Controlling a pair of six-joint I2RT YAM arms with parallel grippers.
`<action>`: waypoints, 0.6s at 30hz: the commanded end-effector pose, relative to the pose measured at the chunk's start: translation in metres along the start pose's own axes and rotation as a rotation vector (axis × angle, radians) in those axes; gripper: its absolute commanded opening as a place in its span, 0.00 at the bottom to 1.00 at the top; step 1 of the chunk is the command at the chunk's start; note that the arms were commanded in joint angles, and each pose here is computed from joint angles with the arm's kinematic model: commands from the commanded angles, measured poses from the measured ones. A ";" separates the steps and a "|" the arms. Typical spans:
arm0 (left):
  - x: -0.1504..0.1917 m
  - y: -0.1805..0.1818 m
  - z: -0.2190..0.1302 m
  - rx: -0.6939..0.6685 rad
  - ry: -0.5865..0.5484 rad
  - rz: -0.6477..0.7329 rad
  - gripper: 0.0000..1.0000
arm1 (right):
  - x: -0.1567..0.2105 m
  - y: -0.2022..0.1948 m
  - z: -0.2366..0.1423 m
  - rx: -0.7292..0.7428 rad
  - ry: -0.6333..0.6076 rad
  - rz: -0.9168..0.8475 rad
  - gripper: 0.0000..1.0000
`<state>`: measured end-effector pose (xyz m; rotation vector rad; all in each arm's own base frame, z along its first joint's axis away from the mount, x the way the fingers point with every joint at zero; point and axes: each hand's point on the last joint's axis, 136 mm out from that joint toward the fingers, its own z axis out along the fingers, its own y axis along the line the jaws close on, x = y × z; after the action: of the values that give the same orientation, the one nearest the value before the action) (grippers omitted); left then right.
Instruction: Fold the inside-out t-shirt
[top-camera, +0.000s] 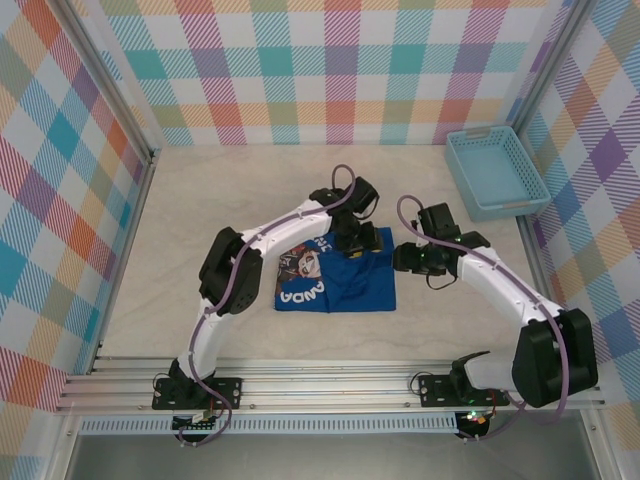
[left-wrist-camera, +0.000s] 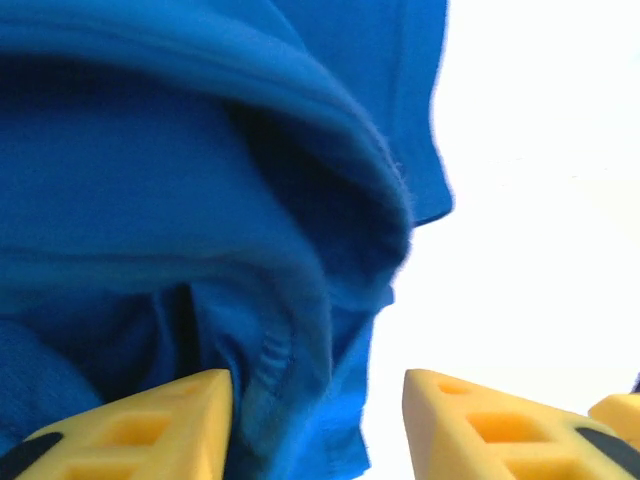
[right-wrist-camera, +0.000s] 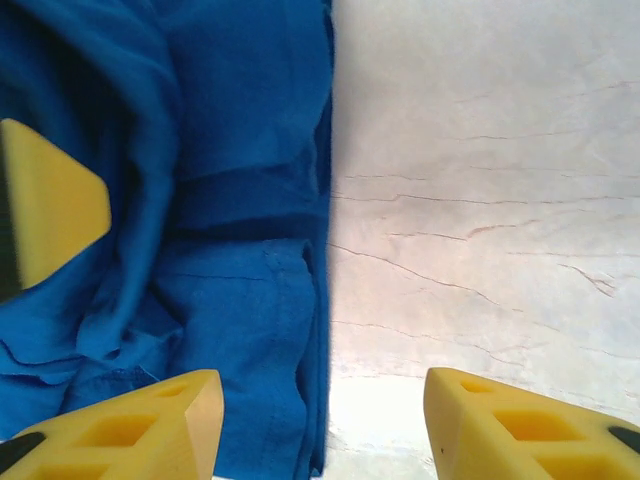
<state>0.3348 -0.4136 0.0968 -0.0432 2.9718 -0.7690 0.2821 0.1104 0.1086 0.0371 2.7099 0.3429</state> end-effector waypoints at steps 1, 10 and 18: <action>0.007 -0.033 0.000 0.094 0.018 0.022 0.54 | 0.003 -0.014 -0.013 0.050 -0.025 0.041 0.56; 0.002 -0.051 -0.028 0.135 -0.011 0.133 0.63 | 0.001 -0.017 -0.036 0.035 -0.114 0.108 0.56; 0.001 0.042 -0.101 -0.028 -0.210 0.200 0.79 | -0.039 0.048 -0.010 -0.288 -0.107 0.087 0.67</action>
<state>0.3180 -0.3782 0.1391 0.1651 2.8441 -0.7515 0.2851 0.1193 0.1360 0.1278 2.5904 0.5198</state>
